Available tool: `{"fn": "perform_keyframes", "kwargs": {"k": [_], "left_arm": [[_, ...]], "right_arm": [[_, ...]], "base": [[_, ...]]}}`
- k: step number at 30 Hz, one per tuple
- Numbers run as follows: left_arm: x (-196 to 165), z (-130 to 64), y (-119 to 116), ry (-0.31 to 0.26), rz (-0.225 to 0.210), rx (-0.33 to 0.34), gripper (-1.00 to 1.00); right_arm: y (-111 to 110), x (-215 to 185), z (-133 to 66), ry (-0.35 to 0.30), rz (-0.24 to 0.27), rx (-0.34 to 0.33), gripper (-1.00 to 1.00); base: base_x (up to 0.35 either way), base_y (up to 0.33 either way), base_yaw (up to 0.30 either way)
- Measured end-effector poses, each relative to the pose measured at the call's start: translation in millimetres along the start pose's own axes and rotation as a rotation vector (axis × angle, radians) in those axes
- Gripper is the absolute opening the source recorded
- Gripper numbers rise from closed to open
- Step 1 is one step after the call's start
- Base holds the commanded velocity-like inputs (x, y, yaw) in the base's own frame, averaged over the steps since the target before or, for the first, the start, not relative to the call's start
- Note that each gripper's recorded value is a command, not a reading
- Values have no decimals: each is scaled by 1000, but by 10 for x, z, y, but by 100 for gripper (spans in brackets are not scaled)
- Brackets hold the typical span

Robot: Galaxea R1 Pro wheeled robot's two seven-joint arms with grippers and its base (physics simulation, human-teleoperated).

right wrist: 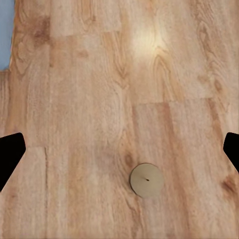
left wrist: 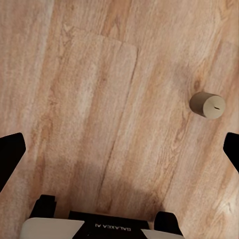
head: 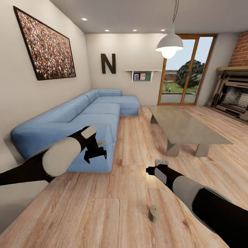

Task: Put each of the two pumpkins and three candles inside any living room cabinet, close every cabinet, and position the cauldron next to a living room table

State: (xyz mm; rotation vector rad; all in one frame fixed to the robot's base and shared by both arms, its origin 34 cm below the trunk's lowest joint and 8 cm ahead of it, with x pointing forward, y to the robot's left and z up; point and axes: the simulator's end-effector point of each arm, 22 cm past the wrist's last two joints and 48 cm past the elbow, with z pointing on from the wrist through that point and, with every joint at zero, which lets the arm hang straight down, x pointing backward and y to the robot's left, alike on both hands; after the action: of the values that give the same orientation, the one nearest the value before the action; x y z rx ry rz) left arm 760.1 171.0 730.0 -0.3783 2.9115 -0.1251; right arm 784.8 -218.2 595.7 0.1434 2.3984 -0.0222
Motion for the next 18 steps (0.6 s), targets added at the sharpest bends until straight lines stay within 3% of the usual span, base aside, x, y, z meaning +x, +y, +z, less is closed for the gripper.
{"fn": "perform_keyframes", "kwargs": {"k": [18], "left_arm": [[145,352,45,-2,2,0,100]], "right_arm": [[-48,307,233,-2,1,5,100]], "base": [[0,0,0]]}}
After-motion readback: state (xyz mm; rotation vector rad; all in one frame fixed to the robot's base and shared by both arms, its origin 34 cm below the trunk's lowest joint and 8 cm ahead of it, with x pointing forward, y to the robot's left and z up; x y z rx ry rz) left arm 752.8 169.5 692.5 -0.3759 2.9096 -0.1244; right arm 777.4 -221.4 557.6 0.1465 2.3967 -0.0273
